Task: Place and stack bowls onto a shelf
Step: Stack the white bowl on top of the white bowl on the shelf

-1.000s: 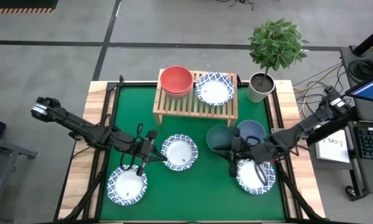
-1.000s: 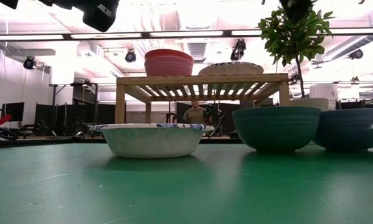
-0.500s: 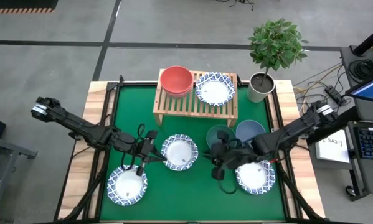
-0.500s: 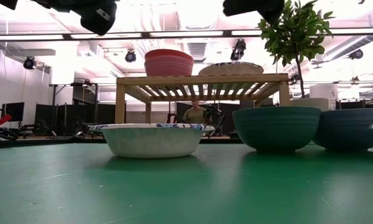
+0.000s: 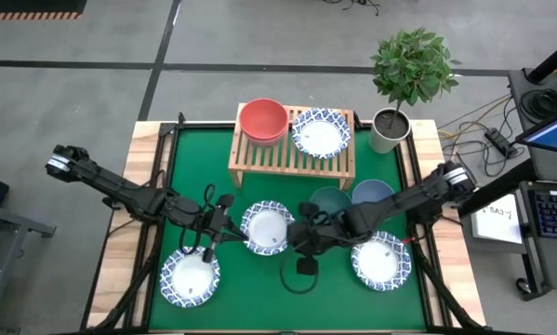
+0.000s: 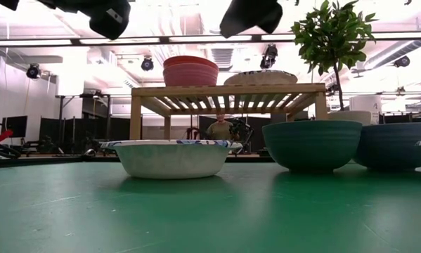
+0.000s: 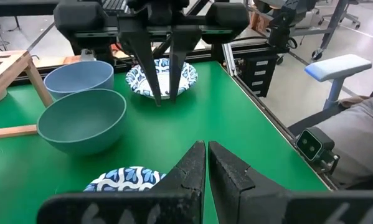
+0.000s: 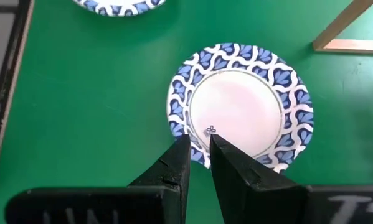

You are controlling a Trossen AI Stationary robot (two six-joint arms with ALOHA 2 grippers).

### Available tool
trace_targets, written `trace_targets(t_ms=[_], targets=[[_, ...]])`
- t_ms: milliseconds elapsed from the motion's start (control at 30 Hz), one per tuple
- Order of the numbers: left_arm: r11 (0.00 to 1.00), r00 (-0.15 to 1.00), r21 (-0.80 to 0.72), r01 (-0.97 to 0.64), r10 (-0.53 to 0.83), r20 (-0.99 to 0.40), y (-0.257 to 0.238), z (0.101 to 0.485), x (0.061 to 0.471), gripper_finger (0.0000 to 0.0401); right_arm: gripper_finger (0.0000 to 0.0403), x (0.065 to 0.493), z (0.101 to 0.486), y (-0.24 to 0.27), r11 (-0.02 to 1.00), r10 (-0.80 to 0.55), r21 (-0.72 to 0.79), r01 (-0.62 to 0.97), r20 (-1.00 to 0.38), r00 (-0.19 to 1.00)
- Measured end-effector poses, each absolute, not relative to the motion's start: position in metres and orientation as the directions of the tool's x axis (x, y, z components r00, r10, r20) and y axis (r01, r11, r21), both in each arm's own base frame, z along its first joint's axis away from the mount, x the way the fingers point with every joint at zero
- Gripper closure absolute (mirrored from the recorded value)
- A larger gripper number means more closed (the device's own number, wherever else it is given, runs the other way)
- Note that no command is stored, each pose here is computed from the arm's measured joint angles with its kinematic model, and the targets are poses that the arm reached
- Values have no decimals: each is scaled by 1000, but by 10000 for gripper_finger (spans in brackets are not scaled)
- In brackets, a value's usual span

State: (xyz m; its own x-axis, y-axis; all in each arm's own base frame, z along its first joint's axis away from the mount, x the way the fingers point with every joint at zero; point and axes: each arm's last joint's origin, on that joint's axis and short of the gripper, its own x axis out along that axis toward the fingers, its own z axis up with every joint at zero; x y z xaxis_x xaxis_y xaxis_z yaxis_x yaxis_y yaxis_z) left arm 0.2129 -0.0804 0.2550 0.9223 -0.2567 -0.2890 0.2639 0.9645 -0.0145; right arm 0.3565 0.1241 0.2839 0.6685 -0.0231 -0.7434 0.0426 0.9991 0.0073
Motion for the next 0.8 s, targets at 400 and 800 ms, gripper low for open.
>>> trace_targets(t_ms=[400, 800], targets=[[965, 925, -36, 260, -260, -276, -81, 256, 213, 400, 351, 358, 283, 125, 999, -8, 27, 42, -748, 663], [965, 927, -34, 261, -261, -268, -81, 257, 213, 400, 351, 356, 285, 124, 999, 16, 33, 14, -755, 656]])
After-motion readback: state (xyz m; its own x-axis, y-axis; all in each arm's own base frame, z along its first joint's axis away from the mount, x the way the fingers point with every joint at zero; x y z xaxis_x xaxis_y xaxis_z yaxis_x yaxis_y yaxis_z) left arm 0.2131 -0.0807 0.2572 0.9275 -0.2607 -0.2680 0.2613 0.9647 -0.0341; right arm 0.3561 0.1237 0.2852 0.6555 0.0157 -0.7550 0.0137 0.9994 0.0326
